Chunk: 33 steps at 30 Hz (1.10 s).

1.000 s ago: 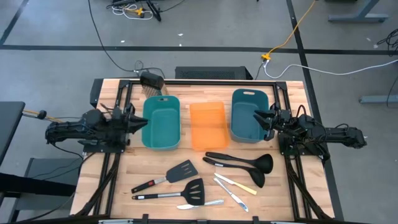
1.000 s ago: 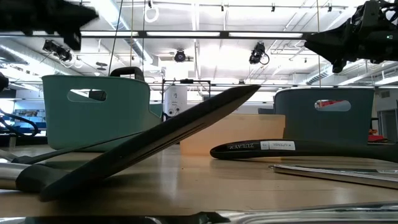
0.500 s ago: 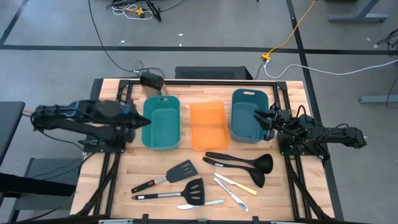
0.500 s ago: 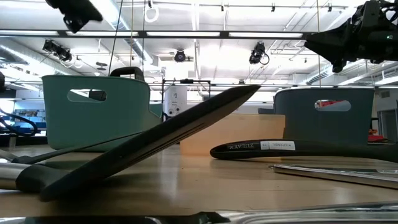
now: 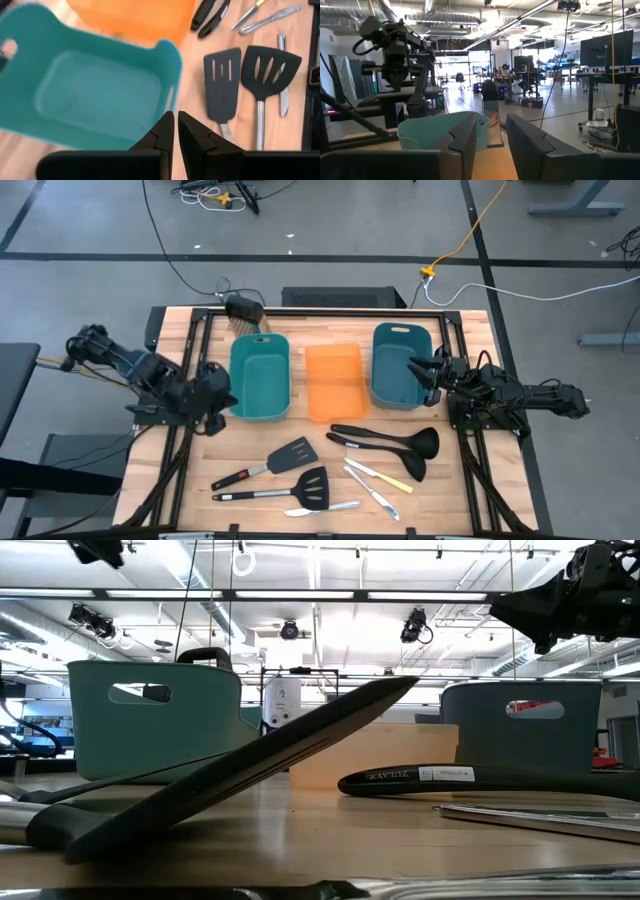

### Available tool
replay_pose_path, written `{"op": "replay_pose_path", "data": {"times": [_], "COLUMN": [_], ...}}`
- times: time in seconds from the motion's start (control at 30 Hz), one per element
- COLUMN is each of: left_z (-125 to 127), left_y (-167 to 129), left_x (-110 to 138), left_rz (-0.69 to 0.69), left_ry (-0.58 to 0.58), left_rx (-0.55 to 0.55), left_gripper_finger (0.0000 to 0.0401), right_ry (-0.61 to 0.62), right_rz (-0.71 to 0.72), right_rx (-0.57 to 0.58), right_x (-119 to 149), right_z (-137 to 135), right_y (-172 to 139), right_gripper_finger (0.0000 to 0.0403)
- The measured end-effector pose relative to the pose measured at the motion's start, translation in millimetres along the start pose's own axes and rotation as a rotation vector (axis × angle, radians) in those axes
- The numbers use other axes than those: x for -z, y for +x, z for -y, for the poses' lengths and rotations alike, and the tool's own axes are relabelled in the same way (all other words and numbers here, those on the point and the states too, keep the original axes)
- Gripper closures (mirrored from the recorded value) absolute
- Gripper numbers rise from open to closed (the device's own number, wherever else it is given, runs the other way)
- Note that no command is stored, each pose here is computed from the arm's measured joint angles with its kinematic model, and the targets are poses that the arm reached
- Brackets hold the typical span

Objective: Pick & Place Kitchen Items
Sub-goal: Put the dark gray spatula into the green bin

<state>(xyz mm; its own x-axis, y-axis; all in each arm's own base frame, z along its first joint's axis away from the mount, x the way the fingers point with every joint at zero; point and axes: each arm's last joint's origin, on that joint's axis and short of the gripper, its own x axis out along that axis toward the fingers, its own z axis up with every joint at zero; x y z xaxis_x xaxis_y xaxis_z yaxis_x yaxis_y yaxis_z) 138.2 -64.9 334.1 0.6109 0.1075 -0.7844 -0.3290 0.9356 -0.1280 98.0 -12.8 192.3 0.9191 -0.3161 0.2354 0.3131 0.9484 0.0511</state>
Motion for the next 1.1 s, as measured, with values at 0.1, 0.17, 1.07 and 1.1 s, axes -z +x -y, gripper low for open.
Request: {"op": "replay_pose_path", "data": {"times": [0.1,0.17,1.07,1.1], "left_z": [7,11,100,103], "left_y": [6,12,99,101], "left_x": [15,26,84,87], "left_rz": [-0.043,-0.073,-0.342,-0.352], "left_ry": [-0.031,-0.054,-0.036,-0.037], "left_rx": [0.008,0.007,0.119,0.118], "left_gripper_finger": [0.0374,0.0373,0.0189,0.0189], "right_ry": [0.000,0.000,0.003,0.002], "right_rz": [0.000,0.000,0.000,-0.001], "right_rx": [0.000,0.000,0.000,0.000], "right_x": [0,0,0,0], "right_z": [0,0,0,0], "right_y": [0,0,0,0], "right_gripper_finger": [0.0286,0.0286,0.0286,0.0286]}}
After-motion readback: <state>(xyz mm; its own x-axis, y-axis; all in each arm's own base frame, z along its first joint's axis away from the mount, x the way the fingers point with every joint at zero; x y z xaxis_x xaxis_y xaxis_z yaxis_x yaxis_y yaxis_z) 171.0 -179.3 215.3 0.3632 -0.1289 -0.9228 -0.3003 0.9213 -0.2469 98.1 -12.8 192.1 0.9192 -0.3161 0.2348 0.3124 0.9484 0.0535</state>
